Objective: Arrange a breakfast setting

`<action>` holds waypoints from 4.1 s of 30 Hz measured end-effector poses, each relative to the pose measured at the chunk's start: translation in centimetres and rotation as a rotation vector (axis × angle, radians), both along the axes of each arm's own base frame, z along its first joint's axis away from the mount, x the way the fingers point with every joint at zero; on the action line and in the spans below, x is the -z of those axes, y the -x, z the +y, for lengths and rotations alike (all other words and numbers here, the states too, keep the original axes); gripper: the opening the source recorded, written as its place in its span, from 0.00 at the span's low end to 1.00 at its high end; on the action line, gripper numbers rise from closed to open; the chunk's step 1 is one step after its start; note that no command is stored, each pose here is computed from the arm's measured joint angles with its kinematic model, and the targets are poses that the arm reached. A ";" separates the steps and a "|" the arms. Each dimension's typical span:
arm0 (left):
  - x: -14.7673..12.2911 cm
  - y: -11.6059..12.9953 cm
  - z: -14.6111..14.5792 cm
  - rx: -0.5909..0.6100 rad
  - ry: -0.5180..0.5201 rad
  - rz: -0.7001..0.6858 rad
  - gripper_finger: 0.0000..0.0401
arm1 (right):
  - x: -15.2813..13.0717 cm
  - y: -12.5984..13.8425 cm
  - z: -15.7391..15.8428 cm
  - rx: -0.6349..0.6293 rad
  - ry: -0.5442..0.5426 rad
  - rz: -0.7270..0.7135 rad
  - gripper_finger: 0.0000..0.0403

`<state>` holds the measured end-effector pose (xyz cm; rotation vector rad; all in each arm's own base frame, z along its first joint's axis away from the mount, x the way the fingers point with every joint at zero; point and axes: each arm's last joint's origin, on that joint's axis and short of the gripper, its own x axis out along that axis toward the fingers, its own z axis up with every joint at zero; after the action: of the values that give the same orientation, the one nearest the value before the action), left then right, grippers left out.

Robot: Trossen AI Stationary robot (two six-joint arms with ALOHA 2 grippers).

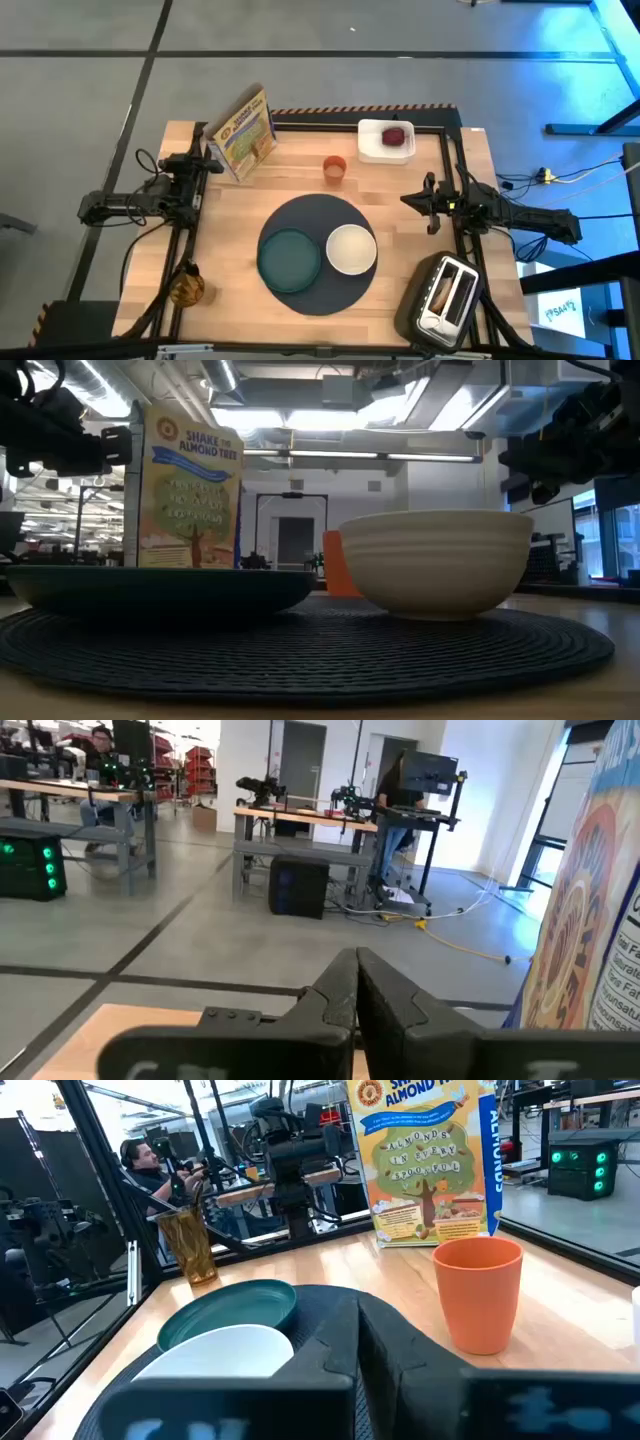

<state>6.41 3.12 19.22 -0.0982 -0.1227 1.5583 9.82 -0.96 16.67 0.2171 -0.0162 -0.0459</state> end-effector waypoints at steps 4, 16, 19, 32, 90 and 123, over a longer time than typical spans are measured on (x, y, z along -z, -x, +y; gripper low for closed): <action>0.0 0.0 0.0 0.000 0.000 0.000 0.00 | 0.0 0.0 0.0 0.000 0.000 0.000 0.00; 0.0 0.0 0.0 0.000 0.000 0.000 0.00 | 0.0 0.0 0.0 0.000 0.000 0.001 0.00; 0.0 0.0 0.0 0.000 0.000 0.001 0.00 | 0.0 0.0 0.0 0.000 0.000 0.000 0.00; 0.0 0.0 0.0 0.000 0.000 0.000 0.00 | 0.0 0.0 0.0 0.000 0.000 0.001 0.00; -0.2 -0.4 -0.1 0.159 -0.038 -0.205 0.00 | -0.5 0.7 -1.7 0.616 -0.578 -0.282 0.14; -12.0 6.1 -0.2 0.104 -0.034 -0.438 0.00 | -0.7 0.6 -1.5 0.521 -0.539 -0.257 0.14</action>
<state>0.29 2.87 31.23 -0.4128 -0.4815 1.4103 9.27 -2.48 17.42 0.7535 -0.3190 -0.5459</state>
